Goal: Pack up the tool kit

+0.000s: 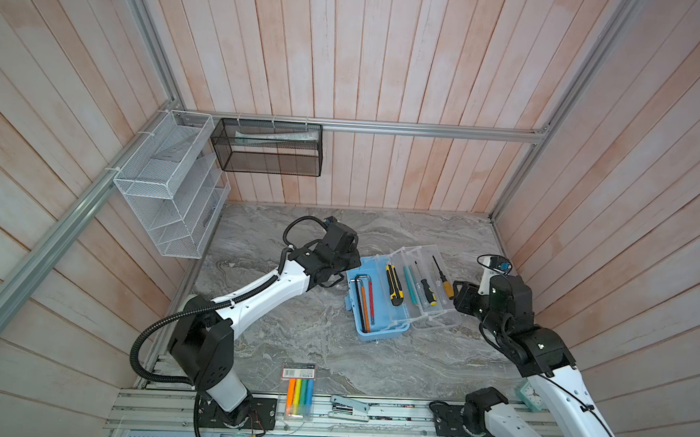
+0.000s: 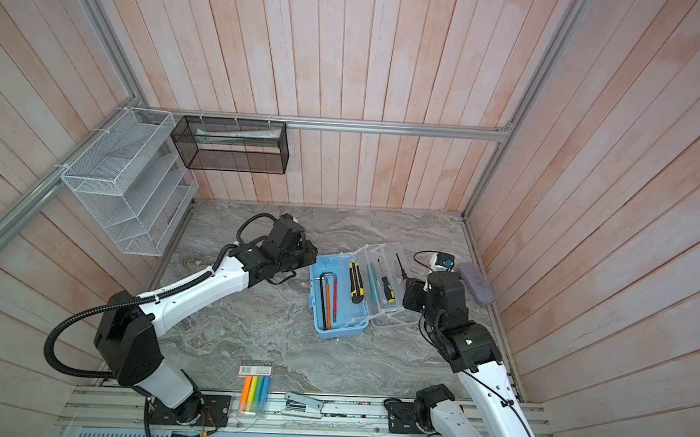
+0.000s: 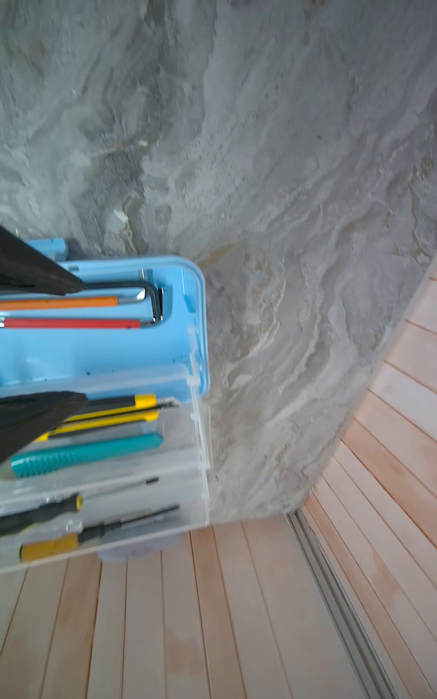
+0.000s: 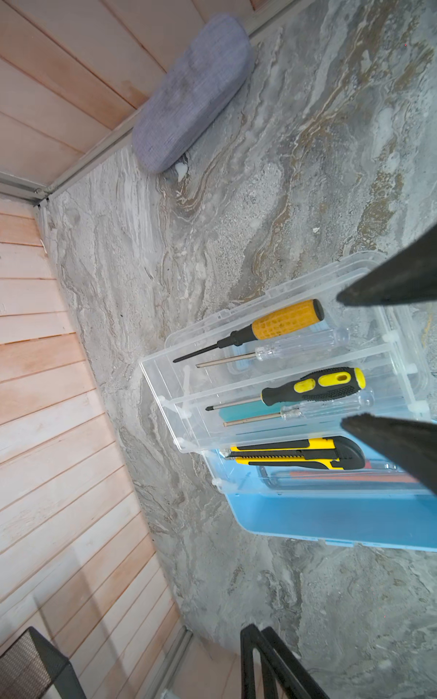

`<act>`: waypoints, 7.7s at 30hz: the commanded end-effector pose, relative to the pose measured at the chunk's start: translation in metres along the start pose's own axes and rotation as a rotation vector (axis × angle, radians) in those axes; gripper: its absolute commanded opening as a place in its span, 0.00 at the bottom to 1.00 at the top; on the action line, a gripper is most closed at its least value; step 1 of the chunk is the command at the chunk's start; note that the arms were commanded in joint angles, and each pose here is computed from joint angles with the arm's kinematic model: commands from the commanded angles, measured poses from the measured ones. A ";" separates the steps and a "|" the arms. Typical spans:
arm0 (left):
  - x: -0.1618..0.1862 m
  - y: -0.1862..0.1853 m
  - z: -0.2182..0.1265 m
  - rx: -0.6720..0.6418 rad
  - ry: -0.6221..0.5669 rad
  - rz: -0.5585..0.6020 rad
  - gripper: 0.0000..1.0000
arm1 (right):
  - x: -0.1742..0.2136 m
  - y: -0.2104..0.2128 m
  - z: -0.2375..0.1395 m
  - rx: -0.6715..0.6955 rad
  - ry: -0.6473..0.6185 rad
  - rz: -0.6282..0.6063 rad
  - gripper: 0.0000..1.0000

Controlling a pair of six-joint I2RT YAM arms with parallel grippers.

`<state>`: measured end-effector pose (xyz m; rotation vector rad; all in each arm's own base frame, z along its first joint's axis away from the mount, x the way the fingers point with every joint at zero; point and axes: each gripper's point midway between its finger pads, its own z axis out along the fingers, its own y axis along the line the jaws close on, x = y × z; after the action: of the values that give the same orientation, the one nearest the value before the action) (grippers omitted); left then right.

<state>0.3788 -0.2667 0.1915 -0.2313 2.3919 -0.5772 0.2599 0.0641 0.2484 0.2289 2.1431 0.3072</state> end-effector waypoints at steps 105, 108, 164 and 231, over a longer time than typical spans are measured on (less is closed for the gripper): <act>-0.057 0.068 0.109 0.049 0.056 0.088 0.00 | 0.099 -0.012 0.140 -0.177 0.209 0.254 0.00; -0.052 0.058 0.107 0.059 0.060 0.100 0.00 | 0.081 -0.009 0.126 -0.176 0.144 0.247 0.00; -0.076 0.026 0.080 0.127 -0.020 0.057 0.48 | 0.068 0.233 0.019 -0.579 0.078 -0.158 0.35; 0.117 0.054 -0.023 0.299 0.031 0.084 0.76 | 0.064 0.138 0.107 -0.370 0.184 -0.028 0.30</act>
<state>0.2696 -0.2478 0.1205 0.0087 2.2921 -0.9273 0.3199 0.2271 0.1819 -0.0496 2.2242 0.7062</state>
